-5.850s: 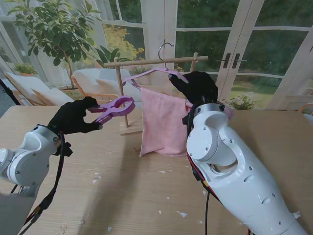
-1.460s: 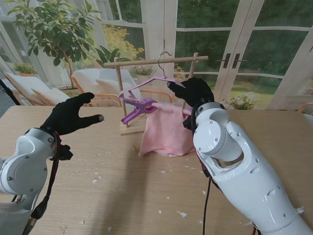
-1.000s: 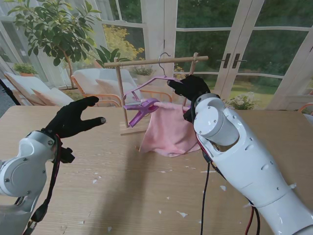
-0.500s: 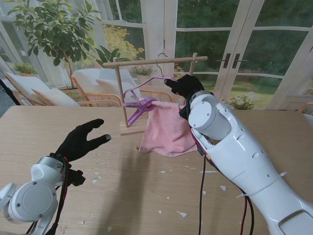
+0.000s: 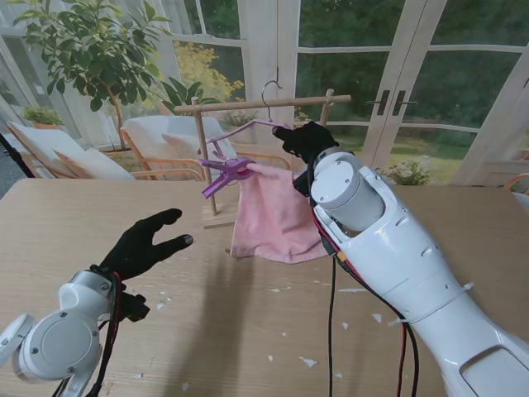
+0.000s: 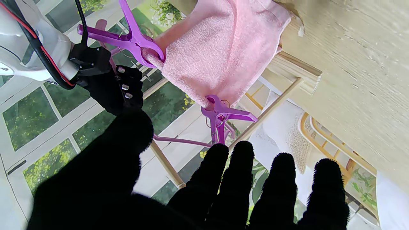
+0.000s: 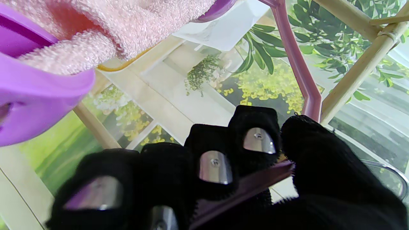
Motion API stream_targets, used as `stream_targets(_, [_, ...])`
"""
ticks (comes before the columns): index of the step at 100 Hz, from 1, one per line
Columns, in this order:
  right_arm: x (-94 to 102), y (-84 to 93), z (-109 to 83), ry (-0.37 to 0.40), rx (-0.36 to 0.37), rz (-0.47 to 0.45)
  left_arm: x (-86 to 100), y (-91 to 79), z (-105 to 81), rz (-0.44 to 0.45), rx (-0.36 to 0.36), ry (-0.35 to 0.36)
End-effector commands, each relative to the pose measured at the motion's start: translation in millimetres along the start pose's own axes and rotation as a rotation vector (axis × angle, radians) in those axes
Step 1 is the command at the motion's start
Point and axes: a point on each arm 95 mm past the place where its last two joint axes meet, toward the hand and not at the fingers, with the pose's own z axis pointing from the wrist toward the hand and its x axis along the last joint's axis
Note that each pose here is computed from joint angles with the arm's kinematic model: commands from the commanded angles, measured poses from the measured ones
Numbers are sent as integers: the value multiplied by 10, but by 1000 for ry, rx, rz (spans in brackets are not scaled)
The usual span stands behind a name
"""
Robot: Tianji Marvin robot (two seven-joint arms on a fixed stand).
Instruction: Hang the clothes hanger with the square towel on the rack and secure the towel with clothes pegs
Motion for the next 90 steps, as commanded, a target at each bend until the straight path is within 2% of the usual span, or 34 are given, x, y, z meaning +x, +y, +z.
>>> stream_targets(1, [41,4,30,-6,15,16,4,52,-14,-6,-26,3])
stream_targets(39, [-159,5,186,-83,52,63,10,70,-5,5,-47,16])
stream_targets(90, [-276,-56,263,-139,72,90,-15,83,6,24,-60,21])
